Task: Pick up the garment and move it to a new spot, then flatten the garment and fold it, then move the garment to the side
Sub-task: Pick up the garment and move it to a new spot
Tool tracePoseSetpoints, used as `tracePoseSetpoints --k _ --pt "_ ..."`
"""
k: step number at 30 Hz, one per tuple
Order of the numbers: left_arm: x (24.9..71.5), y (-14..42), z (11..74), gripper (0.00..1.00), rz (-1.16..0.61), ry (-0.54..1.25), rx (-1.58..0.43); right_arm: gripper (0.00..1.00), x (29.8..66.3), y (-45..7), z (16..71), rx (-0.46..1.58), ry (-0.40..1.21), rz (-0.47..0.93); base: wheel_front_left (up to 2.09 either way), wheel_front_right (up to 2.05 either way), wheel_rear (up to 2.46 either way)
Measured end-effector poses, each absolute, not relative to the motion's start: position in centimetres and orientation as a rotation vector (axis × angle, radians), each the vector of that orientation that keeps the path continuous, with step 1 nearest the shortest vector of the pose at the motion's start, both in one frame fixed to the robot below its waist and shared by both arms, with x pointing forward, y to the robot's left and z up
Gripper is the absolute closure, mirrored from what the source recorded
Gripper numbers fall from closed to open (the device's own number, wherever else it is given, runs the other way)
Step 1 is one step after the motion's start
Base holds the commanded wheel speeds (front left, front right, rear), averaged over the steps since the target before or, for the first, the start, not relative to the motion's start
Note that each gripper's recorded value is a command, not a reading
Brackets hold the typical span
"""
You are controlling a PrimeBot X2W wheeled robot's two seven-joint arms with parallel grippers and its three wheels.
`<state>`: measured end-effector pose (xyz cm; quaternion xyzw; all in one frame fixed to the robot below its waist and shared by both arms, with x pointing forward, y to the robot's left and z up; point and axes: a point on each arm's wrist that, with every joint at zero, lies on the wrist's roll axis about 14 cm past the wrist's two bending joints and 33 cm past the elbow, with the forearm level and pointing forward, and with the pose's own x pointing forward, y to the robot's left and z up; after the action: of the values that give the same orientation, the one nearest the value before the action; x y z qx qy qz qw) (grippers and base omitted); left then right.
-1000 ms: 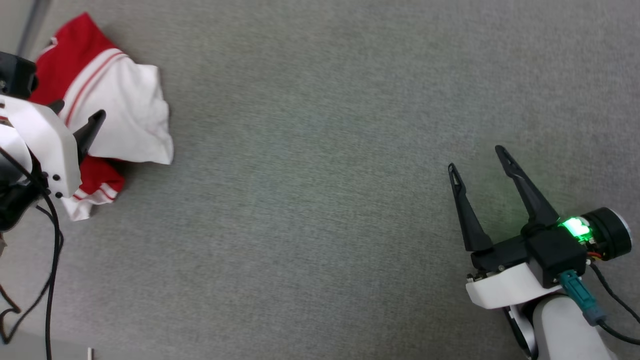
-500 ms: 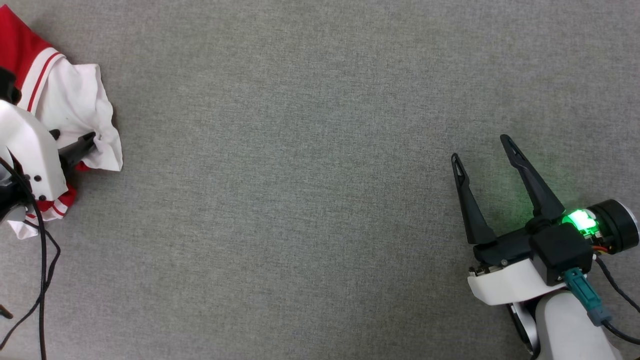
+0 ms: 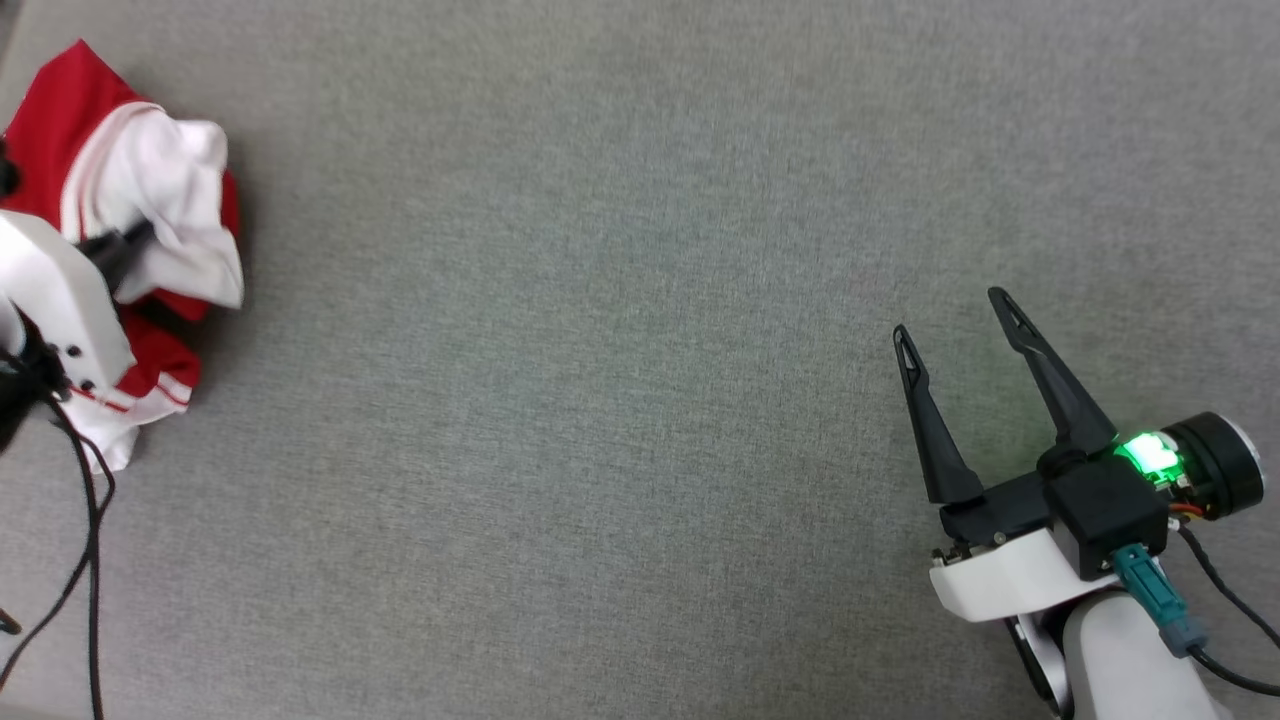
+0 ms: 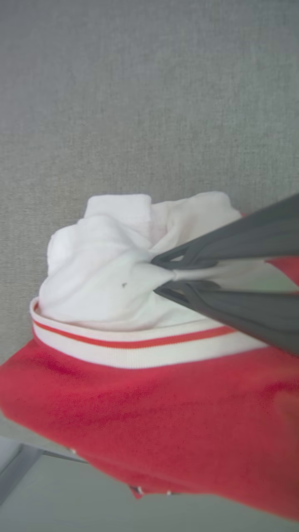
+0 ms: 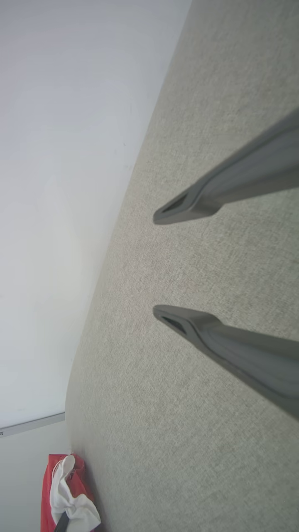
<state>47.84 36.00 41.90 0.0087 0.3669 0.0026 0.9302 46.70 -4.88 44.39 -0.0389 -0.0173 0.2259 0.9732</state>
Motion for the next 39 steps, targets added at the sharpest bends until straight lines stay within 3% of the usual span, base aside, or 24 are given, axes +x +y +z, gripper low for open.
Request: tracePoseSetpoints --k 11,17,33,39 --pt "49.0 35.0 54.9 1.0 -0.033 0.265 0.094 0.0 44.4 -6.7 50.2 -0.097 -0.139 0.402 0.0 0.0 0.0" --pt "48.8 30.2 59.8 1.0 -0.145 0.109 0.129 0.0 43.1 -8.5 53.3 -0.108 -0.206 0.35 0.0 0.0 0.0" --pt "50.0 5.2 63.6 1.0 -0.56 -0.11 -0.055 0.0 39.7 -19.9 56.0 -0.154 -0.24 0.023 0.0 0.0 0.0" --pt "48.6 -4.1 59.6 1.0 -0.732 -0.037 -0.051 0.0 38.0 -24.7 56.1 -0.16 -0.229 -0.118 0.0 0.0 0.0"
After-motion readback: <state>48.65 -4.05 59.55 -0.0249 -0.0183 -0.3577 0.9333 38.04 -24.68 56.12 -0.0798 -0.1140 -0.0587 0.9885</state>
